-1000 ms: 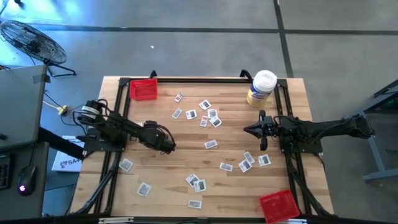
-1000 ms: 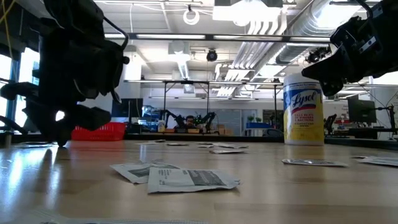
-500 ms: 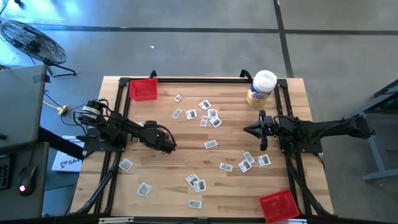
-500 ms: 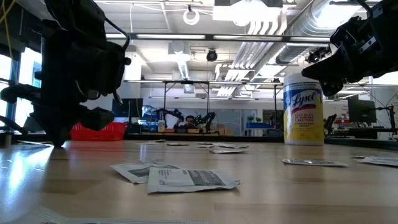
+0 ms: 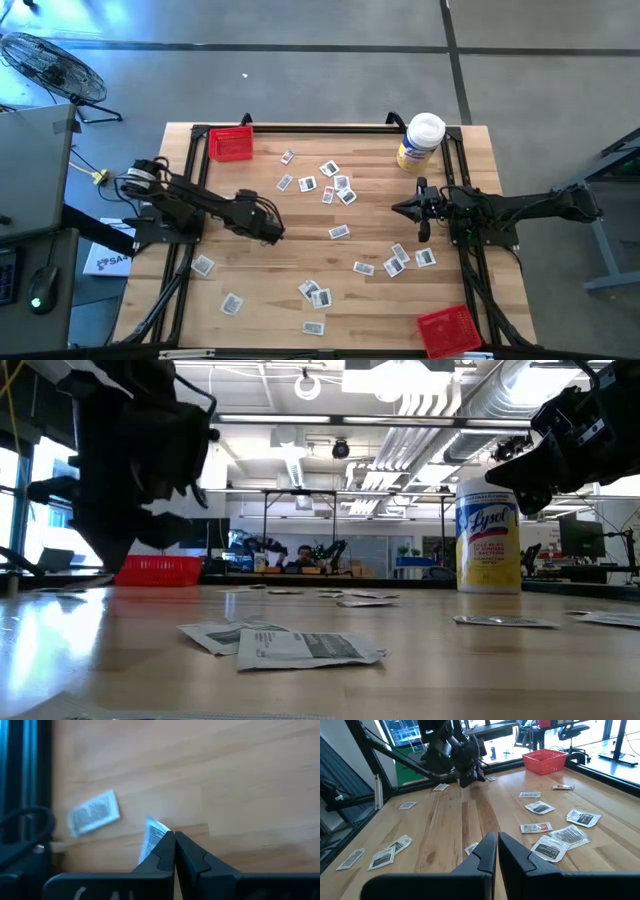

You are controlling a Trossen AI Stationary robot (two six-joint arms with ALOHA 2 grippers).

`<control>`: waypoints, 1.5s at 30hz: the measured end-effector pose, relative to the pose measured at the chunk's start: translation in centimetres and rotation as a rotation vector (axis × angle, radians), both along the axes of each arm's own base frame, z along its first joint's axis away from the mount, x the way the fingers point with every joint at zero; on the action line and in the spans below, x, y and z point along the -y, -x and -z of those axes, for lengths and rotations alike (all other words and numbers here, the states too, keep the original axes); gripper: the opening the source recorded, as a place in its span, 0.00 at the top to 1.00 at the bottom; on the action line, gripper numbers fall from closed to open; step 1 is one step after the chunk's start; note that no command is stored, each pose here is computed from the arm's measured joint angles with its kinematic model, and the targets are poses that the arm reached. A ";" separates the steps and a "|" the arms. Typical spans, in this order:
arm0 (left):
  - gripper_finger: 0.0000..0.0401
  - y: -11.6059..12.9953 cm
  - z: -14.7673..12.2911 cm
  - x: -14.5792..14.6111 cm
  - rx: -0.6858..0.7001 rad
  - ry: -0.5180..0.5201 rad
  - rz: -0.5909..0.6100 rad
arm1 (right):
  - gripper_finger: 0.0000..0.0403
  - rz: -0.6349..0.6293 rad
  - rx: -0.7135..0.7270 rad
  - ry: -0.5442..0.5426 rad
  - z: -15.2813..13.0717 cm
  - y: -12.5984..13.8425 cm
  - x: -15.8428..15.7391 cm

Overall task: Pick & Place First Aid Supplies
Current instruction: Put the white and orange ointment pack into the top red bin

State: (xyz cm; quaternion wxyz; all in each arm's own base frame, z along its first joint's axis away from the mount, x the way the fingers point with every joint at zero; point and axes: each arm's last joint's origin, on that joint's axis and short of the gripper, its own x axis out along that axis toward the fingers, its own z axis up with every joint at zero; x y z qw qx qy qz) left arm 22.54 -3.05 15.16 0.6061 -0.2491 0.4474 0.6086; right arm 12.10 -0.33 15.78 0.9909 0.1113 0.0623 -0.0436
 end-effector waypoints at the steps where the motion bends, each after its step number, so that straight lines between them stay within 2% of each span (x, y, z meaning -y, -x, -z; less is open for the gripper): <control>1: 1.00 -0.1 -0.4 0.0 0.022 -0.008 0.015 | 0.97 0.000 0.000 0.000 0.0 0.0 0.0; 11: 1.00 0.6 -3.7 -1.8 0.084 -0.067 0.144 | 0.97 0.000 0.000 0.000 0.0 0.0 0.0; 14: 1.00 0.4 -3.6 -2.4 0.066 -0.045 0.159 | 0.97 0.000 0.000 0.000 0.0 0.0 0.0; 21: 0.92 -1.1 -1.4 -2.3 0.178 -0.037 0.203 | 0.97 0.000 0.000 0.000 0.0 0.0 0.0; 30: 0.70 -1.6 1.2 -2.3 0.134 -0.046 0.108 | 0.97 0.000 0.000 0.000 0.0 0.0 0.0; 37: 0.68 -1.7 2.4 -1.7 0.127 -0.030 0.053 | 0.97 0.000 0.000 0.000 0.0 0.0 0.0; 45: 0.68 -1.5 3.6 -0.8 0.097 -0.065 -0.011 | 0.97 0.001 0.000 0.000 0.0 0.0 0.0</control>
